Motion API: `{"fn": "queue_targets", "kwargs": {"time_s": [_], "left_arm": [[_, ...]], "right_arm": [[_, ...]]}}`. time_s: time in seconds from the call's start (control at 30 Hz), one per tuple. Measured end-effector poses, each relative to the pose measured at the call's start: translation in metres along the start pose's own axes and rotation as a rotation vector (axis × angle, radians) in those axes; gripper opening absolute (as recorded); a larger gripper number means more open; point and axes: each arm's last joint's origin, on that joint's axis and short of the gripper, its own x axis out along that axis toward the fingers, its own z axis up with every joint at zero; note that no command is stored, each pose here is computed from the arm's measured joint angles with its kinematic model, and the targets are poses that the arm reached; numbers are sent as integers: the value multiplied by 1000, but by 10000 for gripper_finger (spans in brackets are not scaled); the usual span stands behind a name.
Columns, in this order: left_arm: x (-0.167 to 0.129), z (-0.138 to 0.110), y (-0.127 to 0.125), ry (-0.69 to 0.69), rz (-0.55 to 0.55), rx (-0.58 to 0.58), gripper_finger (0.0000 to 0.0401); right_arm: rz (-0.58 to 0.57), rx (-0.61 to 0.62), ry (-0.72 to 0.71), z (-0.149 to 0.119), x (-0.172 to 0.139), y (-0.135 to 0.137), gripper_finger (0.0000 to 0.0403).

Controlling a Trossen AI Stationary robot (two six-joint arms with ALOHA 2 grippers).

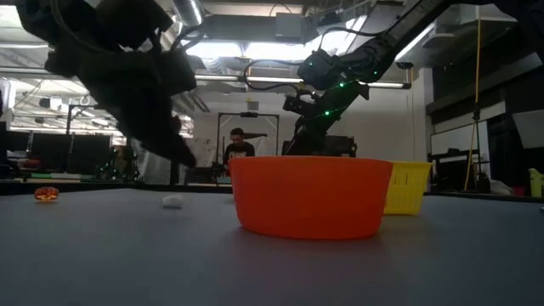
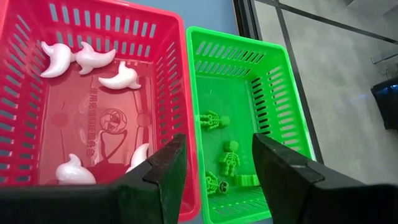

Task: Sort Halloween decoration
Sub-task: Put the white ghost toy into the red bin

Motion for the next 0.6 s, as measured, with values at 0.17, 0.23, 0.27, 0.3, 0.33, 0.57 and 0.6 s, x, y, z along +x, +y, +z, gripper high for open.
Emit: {"fn": "queue_targets", "kwargs": {"time_s": [0.17,0.23,0.27,0.3,0.33,0.57,0.6], "left_arm": [[-11,16,1,161,38,57,96],[-15,31,1,242,44,100,96],[-16,40,1,263,48,117,96],[-17,48,2,282,56,127,96],[-17,54,2,300,64,139,96],[3,59,4,388,-5,151,96],[6,55,4,415,-7,154,96]], "right_arm": [[-1,0,-1,0,0,0,182],[-1,0,-1,0,0,0,182],[-1,0,-1,0,0,0,182],[0,0,-1,0,0,0,182],[3,-3,-3,1,0,2,182],[11,53,9,23,-33,19,182],[17,43,25,27,-44,23,182]]}}
